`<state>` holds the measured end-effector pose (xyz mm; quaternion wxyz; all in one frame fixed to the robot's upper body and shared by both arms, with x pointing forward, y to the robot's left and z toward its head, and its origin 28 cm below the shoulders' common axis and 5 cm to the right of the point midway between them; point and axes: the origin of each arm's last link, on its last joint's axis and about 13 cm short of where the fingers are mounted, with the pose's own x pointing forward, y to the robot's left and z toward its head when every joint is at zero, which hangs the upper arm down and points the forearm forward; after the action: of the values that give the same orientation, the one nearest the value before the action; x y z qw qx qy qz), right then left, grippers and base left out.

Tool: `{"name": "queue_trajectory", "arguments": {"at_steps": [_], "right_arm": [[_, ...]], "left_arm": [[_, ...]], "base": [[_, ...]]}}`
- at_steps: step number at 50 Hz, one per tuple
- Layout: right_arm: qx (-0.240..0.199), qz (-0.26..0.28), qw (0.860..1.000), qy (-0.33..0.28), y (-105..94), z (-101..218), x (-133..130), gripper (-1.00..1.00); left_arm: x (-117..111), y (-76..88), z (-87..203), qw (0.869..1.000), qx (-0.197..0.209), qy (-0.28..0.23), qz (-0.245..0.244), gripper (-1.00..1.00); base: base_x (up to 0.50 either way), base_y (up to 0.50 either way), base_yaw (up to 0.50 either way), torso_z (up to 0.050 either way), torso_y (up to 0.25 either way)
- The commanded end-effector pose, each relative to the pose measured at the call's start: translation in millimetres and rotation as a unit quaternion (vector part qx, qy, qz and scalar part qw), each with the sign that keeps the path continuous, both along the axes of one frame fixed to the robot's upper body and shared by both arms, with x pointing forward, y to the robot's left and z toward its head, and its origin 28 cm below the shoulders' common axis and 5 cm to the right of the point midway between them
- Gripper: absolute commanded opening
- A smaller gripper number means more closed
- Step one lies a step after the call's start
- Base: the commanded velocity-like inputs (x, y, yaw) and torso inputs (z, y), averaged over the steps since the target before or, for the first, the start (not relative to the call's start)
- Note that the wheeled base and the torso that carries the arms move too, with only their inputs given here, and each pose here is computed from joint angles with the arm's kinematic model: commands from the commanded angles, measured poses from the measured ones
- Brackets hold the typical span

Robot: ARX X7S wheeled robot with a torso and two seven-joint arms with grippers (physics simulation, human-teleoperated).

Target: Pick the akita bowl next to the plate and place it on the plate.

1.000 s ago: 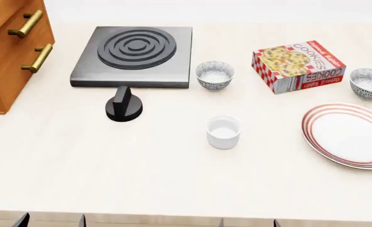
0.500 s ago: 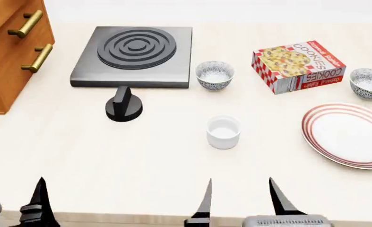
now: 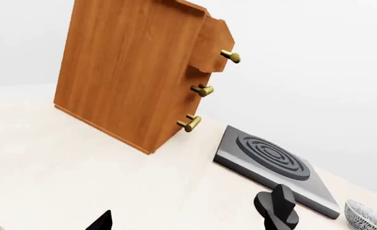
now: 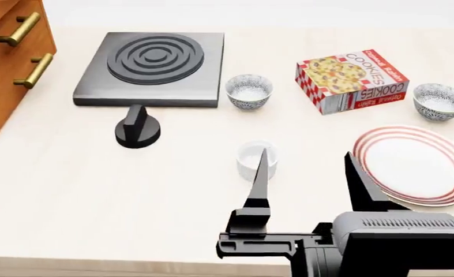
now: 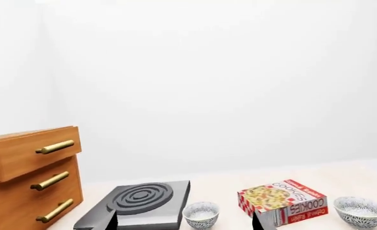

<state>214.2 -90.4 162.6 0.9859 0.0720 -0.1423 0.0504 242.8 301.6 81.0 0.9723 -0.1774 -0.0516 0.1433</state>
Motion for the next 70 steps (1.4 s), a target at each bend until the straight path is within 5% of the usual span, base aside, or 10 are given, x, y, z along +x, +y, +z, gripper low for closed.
{"name": "queue_trajectory", "arguments": {"at_steps": [1,70], "right_arm": [[0.007,0.000,1.000,-0.009,-3.2,7.5,-1.7,1.00],[-0.009,-0.005,1.000,-0.002,-4.9,5.2,-1.9,1.00]], "left_arm": [[1.3,5.4,-0.7,1.000,0.004,-0.004,0.013,1.00],[1.9,7.1,-10.7,1.000,0.000,0.001,0.013,1.00]], "base": [[0.00,-0.32,0.00,0.000,0.000],[0.00,-0.31,0.00,0.000,0.000]]}}
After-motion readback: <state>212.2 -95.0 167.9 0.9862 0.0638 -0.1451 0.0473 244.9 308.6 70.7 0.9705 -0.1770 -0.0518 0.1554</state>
